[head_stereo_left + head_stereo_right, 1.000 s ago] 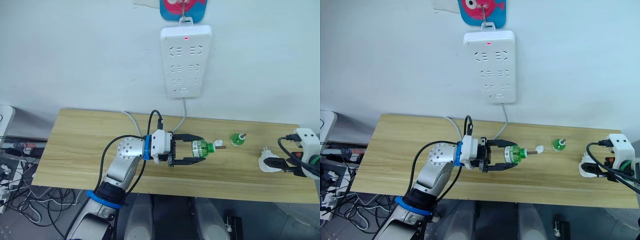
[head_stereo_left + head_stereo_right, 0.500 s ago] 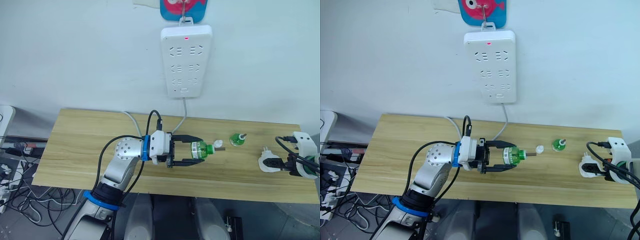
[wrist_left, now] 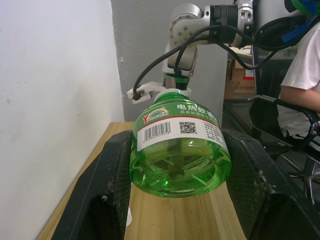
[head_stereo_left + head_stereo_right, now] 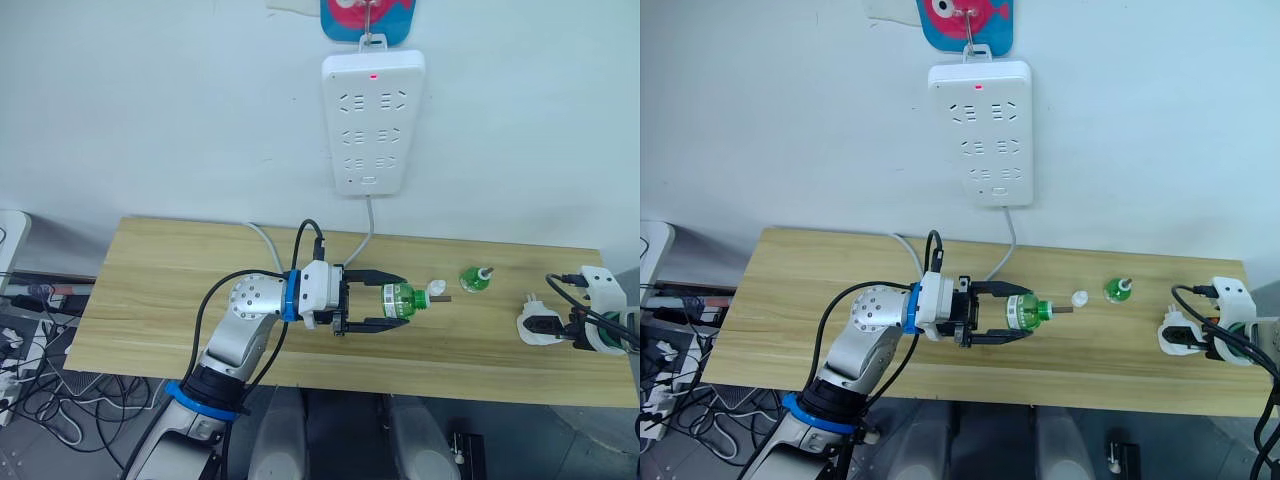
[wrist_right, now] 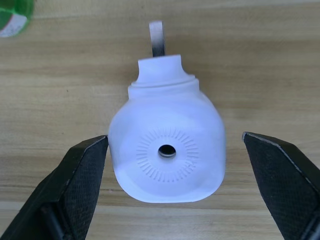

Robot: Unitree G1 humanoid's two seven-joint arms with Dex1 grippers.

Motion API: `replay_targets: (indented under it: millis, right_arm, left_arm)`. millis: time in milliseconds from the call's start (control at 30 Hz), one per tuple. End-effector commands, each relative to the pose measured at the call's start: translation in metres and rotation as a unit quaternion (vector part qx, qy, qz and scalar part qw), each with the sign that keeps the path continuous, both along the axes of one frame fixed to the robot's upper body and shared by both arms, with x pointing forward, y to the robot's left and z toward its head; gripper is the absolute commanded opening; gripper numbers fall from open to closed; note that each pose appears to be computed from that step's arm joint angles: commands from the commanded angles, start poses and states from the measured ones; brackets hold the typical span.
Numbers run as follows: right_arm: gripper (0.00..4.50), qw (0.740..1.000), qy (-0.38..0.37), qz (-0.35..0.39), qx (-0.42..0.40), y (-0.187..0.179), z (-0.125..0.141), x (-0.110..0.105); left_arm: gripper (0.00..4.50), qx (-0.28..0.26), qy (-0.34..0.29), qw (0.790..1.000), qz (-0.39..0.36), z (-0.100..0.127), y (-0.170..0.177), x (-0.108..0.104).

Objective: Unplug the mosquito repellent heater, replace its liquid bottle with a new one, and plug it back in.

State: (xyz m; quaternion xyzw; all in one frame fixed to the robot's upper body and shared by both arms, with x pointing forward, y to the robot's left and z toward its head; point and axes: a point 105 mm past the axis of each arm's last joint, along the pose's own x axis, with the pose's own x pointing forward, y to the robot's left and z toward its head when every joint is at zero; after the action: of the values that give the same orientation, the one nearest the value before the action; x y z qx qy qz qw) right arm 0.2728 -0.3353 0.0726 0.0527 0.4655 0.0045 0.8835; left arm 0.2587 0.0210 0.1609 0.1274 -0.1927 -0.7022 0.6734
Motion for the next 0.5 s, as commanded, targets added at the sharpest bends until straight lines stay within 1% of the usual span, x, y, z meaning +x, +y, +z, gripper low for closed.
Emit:
replay_targets:
  millis: [33,200,500]
  right_arm:
    - [4.48,1.000,-0.006,0.004,-0.001,-0.0004,0.0007,0.0018]
    - [4.48,1.000,-0.006,0.027,-0.008,0.0019,-0.0032,0.0037]
    - [4.48,0.999,-0.002,0.031,-0.012,-0.0041,-0.0071,0.0031]
  left_arm:
    - [2.26,-0.013,-0.014,1.000,-0.009,0.0072,-0.0015,-0.0058]
    - [2.26,-0.011,-0.013,1.000,-0.008,0.0075,-0.0006,-0.0055]
    - [2.26,-0.006,-0.012,1.000,-0.008,0.0061,0.0020,-0.0060]
